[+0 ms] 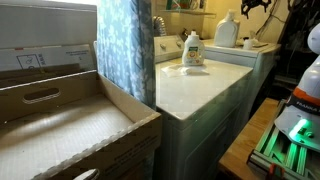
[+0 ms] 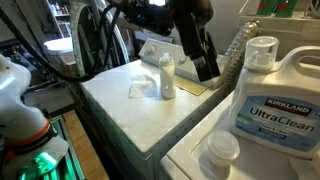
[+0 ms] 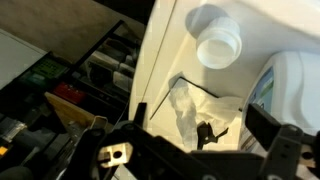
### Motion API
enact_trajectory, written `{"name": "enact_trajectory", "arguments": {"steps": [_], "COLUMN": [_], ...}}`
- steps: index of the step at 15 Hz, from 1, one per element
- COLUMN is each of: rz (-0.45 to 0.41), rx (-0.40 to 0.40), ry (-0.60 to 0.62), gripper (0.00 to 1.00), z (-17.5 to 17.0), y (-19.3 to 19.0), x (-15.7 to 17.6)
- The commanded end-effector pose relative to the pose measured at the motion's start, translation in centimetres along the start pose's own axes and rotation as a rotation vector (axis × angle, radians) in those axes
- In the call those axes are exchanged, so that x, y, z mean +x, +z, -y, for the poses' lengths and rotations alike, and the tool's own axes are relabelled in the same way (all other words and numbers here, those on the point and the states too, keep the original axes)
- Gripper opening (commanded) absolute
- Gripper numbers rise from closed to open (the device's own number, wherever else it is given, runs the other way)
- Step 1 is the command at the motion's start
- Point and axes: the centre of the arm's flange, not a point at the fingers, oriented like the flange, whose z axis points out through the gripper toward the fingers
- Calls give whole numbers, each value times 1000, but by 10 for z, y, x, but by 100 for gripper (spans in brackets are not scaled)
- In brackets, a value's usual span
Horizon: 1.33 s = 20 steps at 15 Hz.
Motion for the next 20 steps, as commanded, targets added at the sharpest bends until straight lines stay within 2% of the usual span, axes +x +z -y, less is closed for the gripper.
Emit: {"name": "enact_trajectory", "arguments": {"steps": [1, 4, 9, 11, 16, 20], "rz": [69, 82, 30, -41, -13, -73], "rx": [78, 123, 175, 213, 309, 359], "ry": [-153, -245, -360, -351, -348, -344], "gripper": [100, 100, 100, 100, 100, 100], "z": [-15, -18, -20, -15, 1, 10], "y": [42, 73, 103, 117, 142, 148], "x": [-10, -18, -26, -30, -37, -35]}}
